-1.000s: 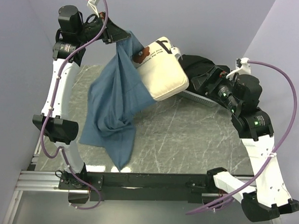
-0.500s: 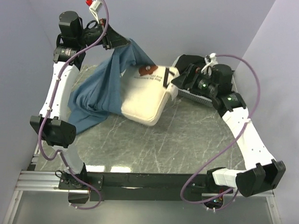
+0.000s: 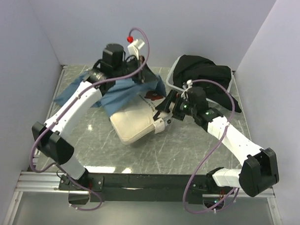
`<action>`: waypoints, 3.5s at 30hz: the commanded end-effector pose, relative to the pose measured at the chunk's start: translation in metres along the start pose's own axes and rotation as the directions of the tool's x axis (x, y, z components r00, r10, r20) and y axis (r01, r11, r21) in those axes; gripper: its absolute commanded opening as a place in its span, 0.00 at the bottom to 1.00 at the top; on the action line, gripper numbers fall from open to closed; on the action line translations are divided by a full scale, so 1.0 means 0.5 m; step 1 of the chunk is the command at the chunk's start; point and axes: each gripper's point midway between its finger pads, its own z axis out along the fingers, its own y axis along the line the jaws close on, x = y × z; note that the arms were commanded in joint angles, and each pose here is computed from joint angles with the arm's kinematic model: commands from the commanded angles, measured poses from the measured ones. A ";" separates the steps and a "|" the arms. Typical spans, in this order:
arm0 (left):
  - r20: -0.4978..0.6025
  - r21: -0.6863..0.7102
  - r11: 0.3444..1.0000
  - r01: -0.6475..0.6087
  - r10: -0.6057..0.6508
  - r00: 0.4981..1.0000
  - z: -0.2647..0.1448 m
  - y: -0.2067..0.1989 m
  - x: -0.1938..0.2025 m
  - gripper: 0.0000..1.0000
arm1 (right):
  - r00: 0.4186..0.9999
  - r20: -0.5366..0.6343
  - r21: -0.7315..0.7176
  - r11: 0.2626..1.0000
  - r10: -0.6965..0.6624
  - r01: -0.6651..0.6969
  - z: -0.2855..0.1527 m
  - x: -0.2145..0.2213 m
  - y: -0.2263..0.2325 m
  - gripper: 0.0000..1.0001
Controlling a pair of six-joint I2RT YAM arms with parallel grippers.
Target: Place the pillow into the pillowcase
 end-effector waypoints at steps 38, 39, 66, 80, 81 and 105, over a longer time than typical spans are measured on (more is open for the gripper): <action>0.334 -0.356 0.848 0.393 -0.277 0.901 0.019 0.202 0.147 0.01 | 0.917 0.145 -0.066 0.929 0.371 -0.365 -0.001 0.171 -0.125 1.00; 0.330 -0.355 0.850 0.388 -0.275 0.903 0.017 0.197 0.150 0.01 | 0.915 0.134 -0.061 0.925 0.381 -0.376 0.013 0.180 -0.127 1.00; 0.342 -0.728 0.631 0.268 -0.004 0.940 -0.204 0.184 0.233 0.87 | 0.925 0.219 -0.176 0.945 0.312 -0.277 0.061 0.025 -0.012 0.00; 0.480 -0.583 0.679 0.446 -0.156 0.863 -0.283 0.262 0.448 0.26 | 0.962 0.233 -0.152 0.982 0.143 -0.109 0.006 -0.097 0.160 0.00; 0.485 -0.583 0.673 0.454 -0.160 0.860 -0.282 0.268 0.454 0.27 | 0.961 0.240 -0.168 0.981 0.137 -0.098 -0.001 -0.108 0.180 0.00; 0.822 -0.424 0.693 0.583 0.024 0.569 -0.272 0.318 0.294 0.66 | 0.954 0.274 -0.226 0.972 0.124 -0.061 -0.114 -0.153 0.300 0.00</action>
